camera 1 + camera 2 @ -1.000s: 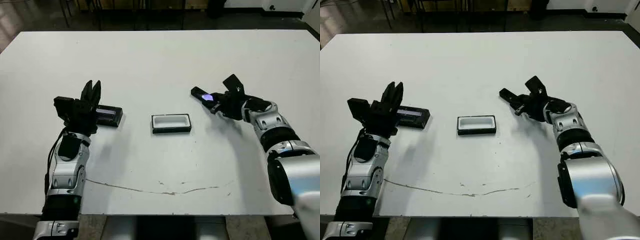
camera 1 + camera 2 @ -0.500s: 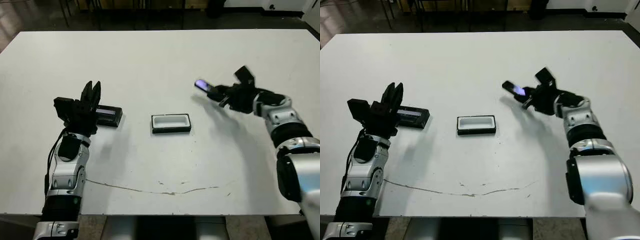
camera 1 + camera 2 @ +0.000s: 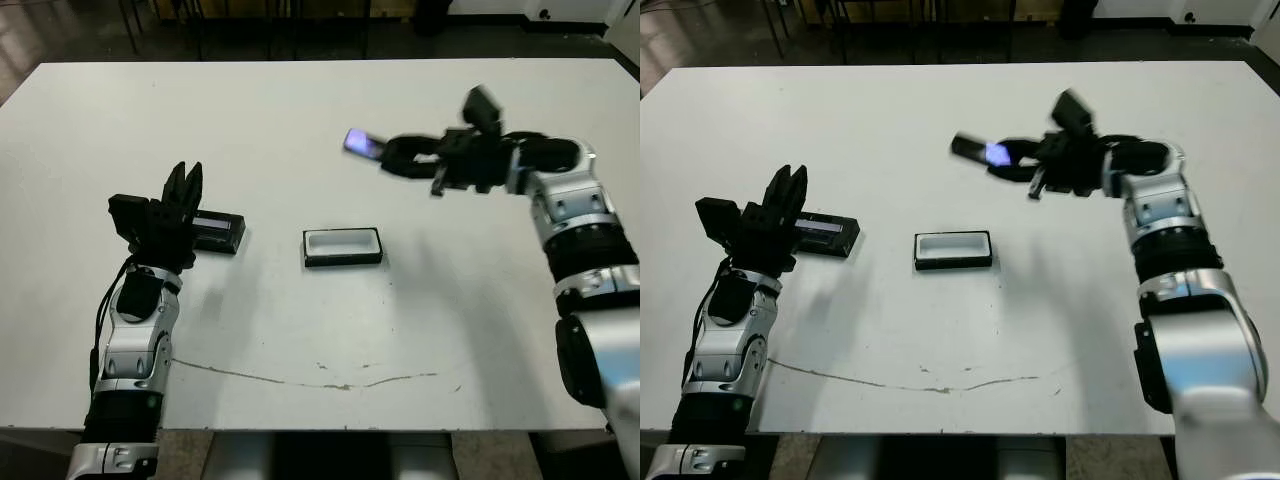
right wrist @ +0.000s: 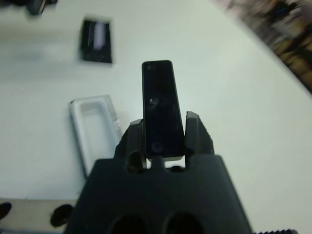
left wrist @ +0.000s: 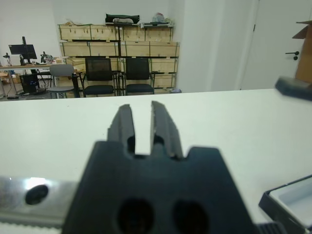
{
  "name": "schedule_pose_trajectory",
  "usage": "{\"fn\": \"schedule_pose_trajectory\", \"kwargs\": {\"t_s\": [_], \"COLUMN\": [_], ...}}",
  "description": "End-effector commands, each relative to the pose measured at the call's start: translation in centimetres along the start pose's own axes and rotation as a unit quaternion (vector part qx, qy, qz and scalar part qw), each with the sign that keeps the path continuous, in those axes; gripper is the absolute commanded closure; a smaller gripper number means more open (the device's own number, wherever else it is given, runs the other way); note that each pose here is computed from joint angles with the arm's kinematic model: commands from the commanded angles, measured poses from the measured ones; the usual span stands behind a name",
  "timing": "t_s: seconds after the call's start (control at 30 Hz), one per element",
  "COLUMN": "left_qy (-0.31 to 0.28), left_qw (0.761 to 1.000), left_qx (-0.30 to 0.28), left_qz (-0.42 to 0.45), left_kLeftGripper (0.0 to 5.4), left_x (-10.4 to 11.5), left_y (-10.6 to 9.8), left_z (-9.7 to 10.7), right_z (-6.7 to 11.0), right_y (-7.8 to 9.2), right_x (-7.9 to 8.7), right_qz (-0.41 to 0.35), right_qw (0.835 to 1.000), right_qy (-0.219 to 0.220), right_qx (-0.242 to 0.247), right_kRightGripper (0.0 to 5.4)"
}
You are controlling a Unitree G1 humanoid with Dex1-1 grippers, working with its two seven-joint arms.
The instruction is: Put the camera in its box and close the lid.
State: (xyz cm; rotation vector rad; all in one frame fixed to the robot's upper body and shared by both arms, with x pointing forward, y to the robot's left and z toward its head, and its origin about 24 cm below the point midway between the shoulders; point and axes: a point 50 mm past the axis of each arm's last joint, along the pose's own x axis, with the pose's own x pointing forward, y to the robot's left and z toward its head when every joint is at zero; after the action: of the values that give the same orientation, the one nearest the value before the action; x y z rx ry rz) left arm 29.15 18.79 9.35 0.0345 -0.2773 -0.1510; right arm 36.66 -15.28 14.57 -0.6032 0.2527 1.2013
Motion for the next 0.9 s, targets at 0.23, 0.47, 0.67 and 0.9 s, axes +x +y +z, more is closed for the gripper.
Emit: {"fn": "schedule_pose_trajectory", "kwargs": {"t_s": [0.23, 0.47, 0.67, 0.9], "left_qy": [0.018, 0.020, 0.022, 0.026], "left_qw": [1.000, 1.000, 1.000, 1.000], "left_qx": [0.001, 0.004, 0.000, 0.003], "left_qz": [0.004, 0.001, 0.000, 0.002], "left_kLeftGripper": [5.40, 5.40, 5.40, 5.40], "left_x": [-0.5, -0.6, -0.7, -0.7], "left_y": [0.1, 0.1, 0.0, 0.0], "left_z": [-0.6, -0.7, -0.8, -0.9], "right_z": [0.6, 0.3, -0.2, -0.6], "right_y": [1.1, 1.5, 1.7, 2.1], "right_x": [1.2, 1.5, 1.7, 2.1], "right_qz": [0.058, 0.084, 0.100, 0.133], "right_qw": [0.994, 0.992, 0.989, 0.985], "right_qy": [0.085, 0.093, 0.103, 0.106], "right_qx": [-0.029, -0.031, -0.041, -0.030], "right_kRightGripper": [4.90, 4.90, 4.90, 4.90]}}
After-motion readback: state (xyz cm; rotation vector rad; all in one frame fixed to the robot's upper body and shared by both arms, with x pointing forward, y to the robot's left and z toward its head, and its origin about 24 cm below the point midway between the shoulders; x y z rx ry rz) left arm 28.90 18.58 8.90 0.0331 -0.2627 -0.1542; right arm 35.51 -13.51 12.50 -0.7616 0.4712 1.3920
